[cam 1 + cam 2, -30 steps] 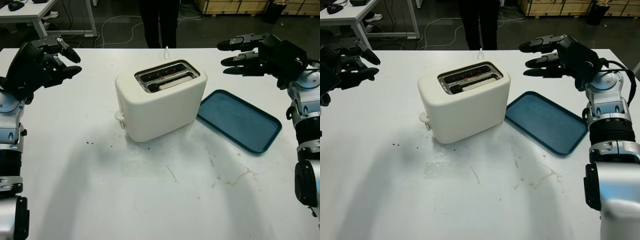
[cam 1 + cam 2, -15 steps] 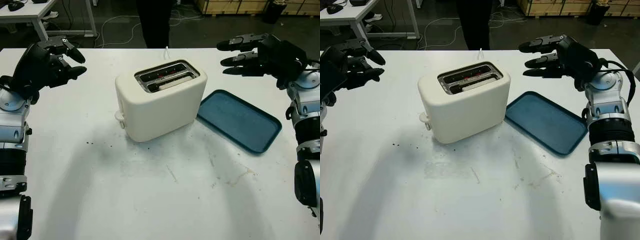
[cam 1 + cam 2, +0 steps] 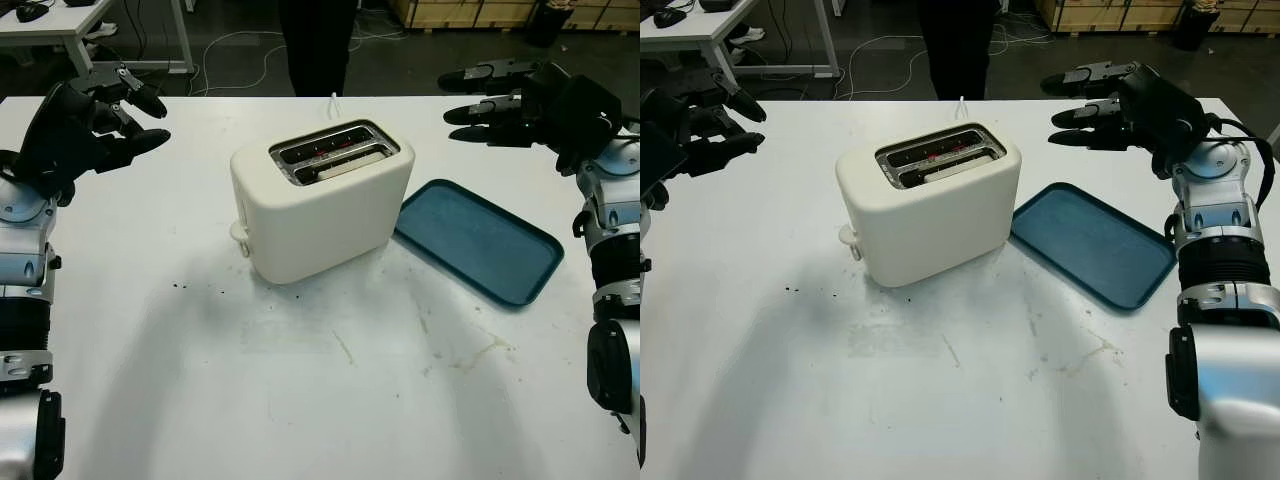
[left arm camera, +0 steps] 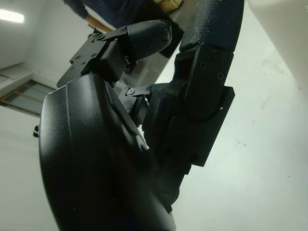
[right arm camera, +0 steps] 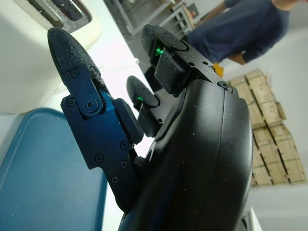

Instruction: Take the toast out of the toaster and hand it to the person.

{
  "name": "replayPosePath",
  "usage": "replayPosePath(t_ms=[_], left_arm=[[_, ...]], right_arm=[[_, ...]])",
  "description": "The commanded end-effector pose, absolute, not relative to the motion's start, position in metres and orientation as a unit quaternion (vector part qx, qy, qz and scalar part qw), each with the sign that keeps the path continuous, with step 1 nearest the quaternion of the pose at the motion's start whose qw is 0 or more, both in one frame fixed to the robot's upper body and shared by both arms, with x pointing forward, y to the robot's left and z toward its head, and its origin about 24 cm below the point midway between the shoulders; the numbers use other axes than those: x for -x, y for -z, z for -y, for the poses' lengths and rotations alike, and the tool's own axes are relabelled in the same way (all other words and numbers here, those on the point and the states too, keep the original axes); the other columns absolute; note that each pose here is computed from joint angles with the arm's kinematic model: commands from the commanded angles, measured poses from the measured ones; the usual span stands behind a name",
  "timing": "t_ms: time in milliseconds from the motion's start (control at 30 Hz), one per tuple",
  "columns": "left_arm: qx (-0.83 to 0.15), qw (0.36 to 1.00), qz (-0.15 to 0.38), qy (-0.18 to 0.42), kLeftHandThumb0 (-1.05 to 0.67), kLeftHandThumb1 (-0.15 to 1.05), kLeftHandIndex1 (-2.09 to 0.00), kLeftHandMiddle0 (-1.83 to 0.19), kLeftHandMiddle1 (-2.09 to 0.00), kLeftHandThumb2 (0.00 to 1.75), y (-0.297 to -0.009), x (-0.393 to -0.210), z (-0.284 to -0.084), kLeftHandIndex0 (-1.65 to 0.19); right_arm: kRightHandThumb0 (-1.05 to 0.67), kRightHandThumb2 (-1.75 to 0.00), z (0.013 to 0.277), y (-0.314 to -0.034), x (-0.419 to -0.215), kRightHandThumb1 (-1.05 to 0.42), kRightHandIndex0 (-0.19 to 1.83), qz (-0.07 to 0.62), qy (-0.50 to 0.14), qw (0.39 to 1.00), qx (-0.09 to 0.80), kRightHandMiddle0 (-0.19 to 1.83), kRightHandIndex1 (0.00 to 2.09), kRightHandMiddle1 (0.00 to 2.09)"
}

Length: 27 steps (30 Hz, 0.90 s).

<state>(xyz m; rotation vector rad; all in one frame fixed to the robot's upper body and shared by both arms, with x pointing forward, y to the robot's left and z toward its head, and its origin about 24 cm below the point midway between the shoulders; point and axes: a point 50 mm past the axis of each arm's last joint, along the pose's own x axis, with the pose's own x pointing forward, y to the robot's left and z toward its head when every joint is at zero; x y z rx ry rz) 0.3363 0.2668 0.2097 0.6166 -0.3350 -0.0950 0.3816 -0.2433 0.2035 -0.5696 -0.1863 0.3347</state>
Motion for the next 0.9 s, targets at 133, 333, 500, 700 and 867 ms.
replayPosePath(t_ms=[133,333,500,700,867], left_arm=[[-0.296,0.94,0.163,0.044,-1.05,0.92,-1.42,-0.55,-1.5,0.04,-0.2104,-0.3347,-0.2688,-0.44],[-0.292,0.941,0.163,0.043,-1.05,0.92,-1.38,-0.59,-1.47,0.05,-0.2098,-0.3357,-0.268,-0.49],[-0.296,0.94,0.164,0.046,-1.05,0.92,-1.38,-0.61,-1.45,0.08,-0.2092,-0.3365,-0.2672,-0.5],[-0.294,0.941,0.163,0.046,-1.05,0.92,-1.35,-0.63,-1.44,0.07,-0.2099,-0.3373,-0.2663,-0.53],[-0.294,0.941,0.162,0.044,-1.05,0.92,-1.35,-0.64,-1.44,0.07,-0.2103,-0.3378,-0.2661,-0.54]], right_arm=[[-0.69,0.0,0.243,-0.2023,-0.3786,-0.7,0.8,0.1,-0.159,0.941,0.282,0.73,0.03,0.0],[-0.67,0.0,0.243,-0.2021,-0.3779,-0.7,0.79,0.101,-0.162,0.941,0.279,0.73,0.03,0.0],[-0.7,0.0,0.2422,-0.2018,-0.3784,-0.7,0.8,0.099,-0.159,0.941,0.281,0.73,0.04,0.01],[-0.7,0.0,0.2419,-0.202,-0.379,-0.7,0.79,0.097,-0.163,0.943,0.274,0.73,0.04,0.0],[-0.72,0.0,0.2414,-0.2024,-0.3793,-0.7,0.79,0.099,-0.163,0.942,0.276,0.74,0.05,0.01]])
